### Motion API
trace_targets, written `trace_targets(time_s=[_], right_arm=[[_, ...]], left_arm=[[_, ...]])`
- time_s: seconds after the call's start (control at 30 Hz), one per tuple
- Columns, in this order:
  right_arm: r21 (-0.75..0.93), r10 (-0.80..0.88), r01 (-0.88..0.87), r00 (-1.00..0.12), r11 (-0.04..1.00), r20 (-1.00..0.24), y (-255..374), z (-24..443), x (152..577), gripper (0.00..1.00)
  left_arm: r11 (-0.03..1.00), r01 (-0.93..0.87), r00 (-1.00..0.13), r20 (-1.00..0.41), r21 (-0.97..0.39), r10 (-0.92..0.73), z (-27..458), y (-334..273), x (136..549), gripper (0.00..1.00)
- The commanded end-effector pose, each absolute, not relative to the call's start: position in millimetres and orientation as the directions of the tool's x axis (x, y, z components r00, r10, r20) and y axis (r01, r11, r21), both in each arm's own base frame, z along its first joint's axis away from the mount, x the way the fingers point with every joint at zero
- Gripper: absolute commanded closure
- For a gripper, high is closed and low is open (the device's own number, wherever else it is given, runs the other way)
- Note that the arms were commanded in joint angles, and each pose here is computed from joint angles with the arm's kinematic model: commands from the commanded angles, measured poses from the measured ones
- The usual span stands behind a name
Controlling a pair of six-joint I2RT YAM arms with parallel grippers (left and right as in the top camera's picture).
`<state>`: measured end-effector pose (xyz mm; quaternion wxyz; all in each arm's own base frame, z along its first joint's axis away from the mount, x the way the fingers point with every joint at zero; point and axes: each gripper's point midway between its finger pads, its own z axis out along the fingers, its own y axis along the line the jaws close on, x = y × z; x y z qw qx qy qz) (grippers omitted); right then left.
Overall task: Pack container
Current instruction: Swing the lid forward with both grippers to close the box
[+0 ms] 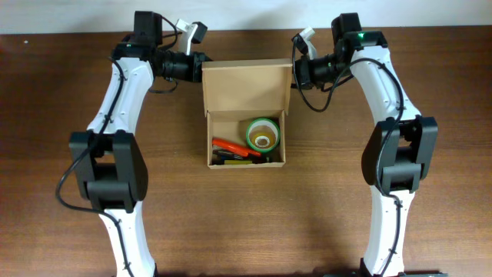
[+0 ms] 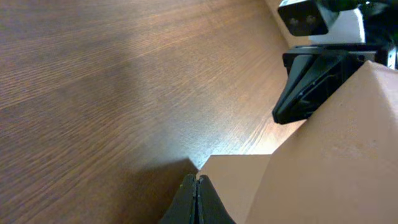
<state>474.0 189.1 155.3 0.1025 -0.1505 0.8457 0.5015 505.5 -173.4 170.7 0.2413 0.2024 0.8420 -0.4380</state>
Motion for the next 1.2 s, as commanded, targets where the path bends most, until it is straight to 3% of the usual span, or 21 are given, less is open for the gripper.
trace_targets(time_s=[0.0, 0.67, 0.97, 1.17], right_arm=[[0.768, -0.200, -0.457, -0.889, 0.448, -0.412, 198.6, 186.5, 466.5, 0.96], [0.749, -0.260, -0.469, -0.883, 0.468, -0.391, 192.8, 190.7, 447.1, 0.96], [0.643, -0.288, -0.509, -0.859, 0.572, -0.424, 176.8, 222.9, 432.4, 0.96], [0.463, -0.329, -0.517, -0.841, 0.720, -0.429, 169.4, 244.5, 416.7, 0.96]], left_arm=[[0.511, 0.652, -0.715, -0.678, -0.560, 0.169, 214.3, -184.5, 497.3, 0.98], [0.516, 0.641, -0.743, -0.628, -0.569, 0.230, 210.7, -182.5, 471.8, 0.98], [0.628, 0.668, -0.688, -0.653, -0.398, 0.317, 234.5, -176.5, 459.1, 0.98], [0.680, 0.653, -0.702, -0.603, -0.333, 0.380, 236.1, -168.8, 439.6, 0.98]])
